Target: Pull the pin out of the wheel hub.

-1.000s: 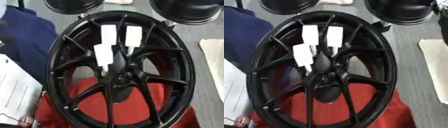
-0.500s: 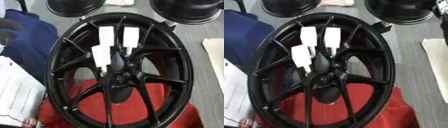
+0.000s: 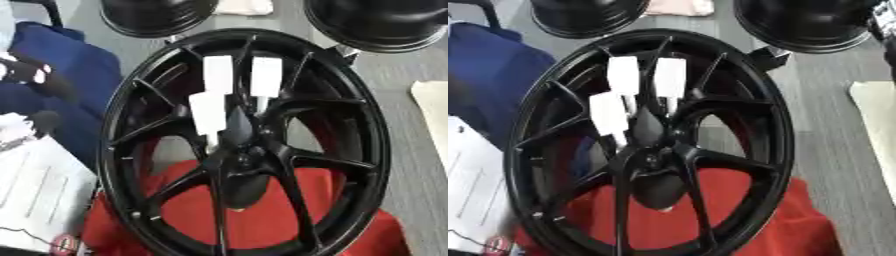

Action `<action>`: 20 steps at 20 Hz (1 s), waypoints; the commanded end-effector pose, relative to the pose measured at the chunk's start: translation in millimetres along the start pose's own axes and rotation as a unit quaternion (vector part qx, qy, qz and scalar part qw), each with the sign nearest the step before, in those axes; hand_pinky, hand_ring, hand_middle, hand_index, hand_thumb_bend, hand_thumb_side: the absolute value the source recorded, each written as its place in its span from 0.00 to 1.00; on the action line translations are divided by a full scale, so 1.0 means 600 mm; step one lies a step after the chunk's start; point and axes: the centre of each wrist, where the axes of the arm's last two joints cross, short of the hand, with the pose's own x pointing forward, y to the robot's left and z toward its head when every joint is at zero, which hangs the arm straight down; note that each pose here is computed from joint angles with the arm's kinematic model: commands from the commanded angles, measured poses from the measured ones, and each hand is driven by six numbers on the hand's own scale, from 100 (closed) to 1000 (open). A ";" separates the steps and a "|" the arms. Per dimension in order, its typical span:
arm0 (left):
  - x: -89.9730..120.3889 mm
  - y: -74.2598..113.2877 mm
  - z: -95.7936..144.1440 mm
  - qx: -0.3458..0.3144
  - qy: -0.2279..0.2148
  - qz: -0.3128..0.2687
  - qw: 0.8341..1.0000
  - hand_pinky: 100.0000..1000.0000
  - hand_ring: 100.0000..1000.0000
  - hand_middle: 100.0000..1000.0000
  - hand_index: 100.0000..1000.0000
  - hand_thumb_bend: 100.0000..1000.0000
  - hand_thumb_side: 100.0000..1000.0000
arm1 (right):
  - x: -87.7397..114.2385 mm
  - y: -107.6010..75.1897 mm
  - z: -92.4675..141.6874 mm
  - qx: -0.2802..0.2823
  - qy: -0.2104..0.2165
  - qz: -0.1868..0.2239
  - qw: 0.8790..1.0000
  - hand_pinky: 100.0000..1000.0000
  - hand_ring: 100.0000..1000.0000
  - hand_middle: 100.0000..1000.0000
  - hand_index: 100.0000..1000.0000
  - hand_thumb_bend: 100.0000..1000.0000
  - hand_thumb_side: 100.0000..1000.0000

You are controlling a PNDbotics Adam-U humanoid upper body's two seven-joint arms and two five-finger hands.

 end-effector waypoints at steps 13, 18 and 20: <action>0.088 0.076 -0.047 -0.034 -0.025 -0.061 0.997 0.80 0.79 0.71 0.78 0.10 0.67 | 0.010 -0.011 -0.004 0.014 -0.004 0.021 1.000 0.78 0.61 0.58 0.68 0.00 0.55; 0.093 0.085 -0.088 -0.047 -0.034 -0.045 0.997 0.80 0.79 0.71 0.77 0.11 0.66 | 0.010 -0.010 -0.004 0.016 -0.005 0.019 1.000 0.78 0.61 0.58 0.68 0.00 0.55; 0.092 0.091 -0.101 -0.044 -0.031 -0.039 0.998 0.80 0.79 0.71 0.77 0.10 0.67 | 0.009 -0.010 -0.005 0.016 -0.004 0.018 1.000 0.78 0.61 0.58 0.68 0.00 0.55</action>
